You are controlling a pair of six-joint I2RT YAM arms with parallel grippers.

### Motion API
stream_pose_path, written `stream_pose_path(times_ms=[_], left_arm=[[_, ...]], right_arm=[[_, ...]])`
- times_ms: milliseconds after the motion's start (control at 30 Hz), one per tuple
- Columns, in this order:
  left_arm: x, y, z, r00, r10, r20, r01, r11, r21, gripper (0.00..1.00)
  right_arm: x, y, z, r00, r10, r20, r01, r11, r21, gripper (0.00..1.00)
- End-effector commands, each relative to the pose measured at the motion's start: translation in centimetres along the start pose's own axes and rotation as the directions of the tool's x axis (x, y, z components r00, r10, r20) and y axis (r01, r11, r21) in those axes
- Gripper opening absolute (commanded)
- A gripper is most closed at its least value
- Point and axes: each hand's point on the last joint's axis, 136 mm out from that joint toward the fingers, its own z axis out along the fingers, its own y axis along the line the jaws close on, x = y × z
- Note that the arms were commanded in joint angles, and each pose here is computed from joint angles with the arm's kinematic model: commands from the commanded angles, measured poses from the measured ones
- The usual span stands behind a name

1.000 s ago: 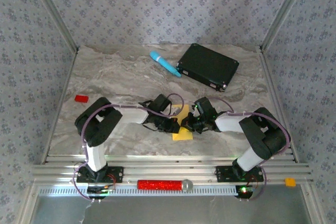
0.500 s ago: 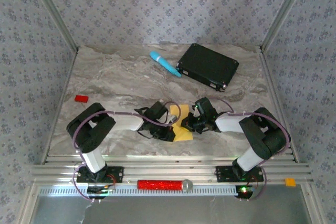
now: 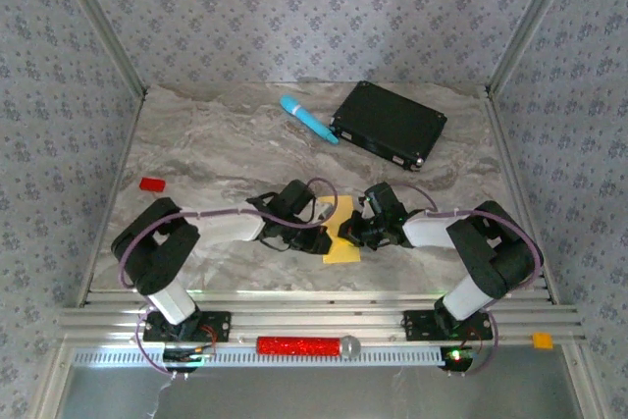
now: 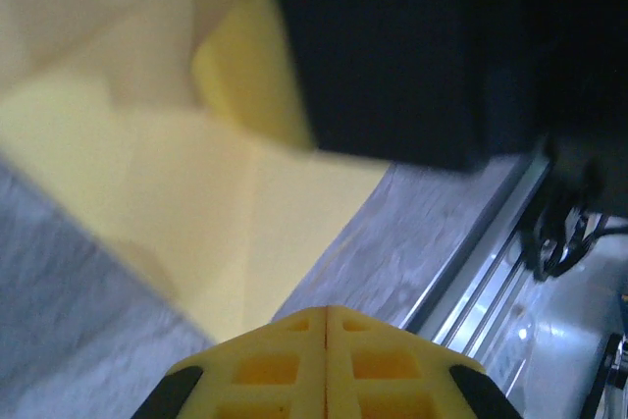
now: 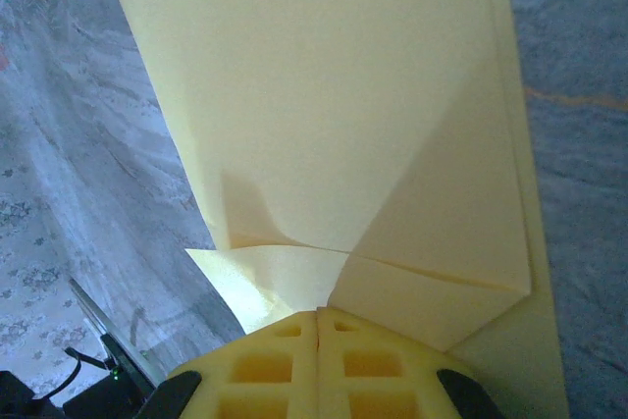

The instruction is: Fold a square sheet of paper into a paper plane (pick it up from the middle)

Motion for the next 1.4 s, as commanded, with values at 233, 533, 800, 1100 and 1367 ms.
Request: stream_pose_path(times_ms=[233, 533, 800, 1100, 1367], left_arm=[[0.9, 3.8, 3.8, 0.995, -0.080, -0.061, 0.076, 0.995, -0.062, 0.05], [4.7, 6.4, 3.7, 0.986, -0.135, -0.100, 0.125, 0.987, -0.103, 0.01], [4.2, 6.8, 3.4, 0.987, -0.138, -0.087, 0.128, 0.986, -0.111, 0.00], [4.9, 8.2, 2.8, 0.983, -0.158, -0.089, 0.146, 0.981, -0.129, 0.00], [5.0, 8.3, 3.0, 0.982, -0.161, -0.100, 0.148, 0.981, -0.126, 0.00]], right_arm=[[1.1, -3.9, 0.3, 0.997, 0.076, -0.018, -0.073, 0.991, 0.111, 0.02], [-0.4, 0.3, -1.4, 0.999, -0.020, 0.036, 0.020, 1.000, 0.018, 0.05], [2.0, -0.4, 0.4, 0.999, -0.040, -0.030, 0.041, 0.998, 0.056, 0.03], [-0.4, -3.9, -0.9, 0.999, 0.043, 0.017, -0.044, 0.997, 0.058, 0.02], [-3.1, -5.0, -2.5, 0.995, 0.070, 0.075, -0.075, 0.995, 0.060, 0.02]])
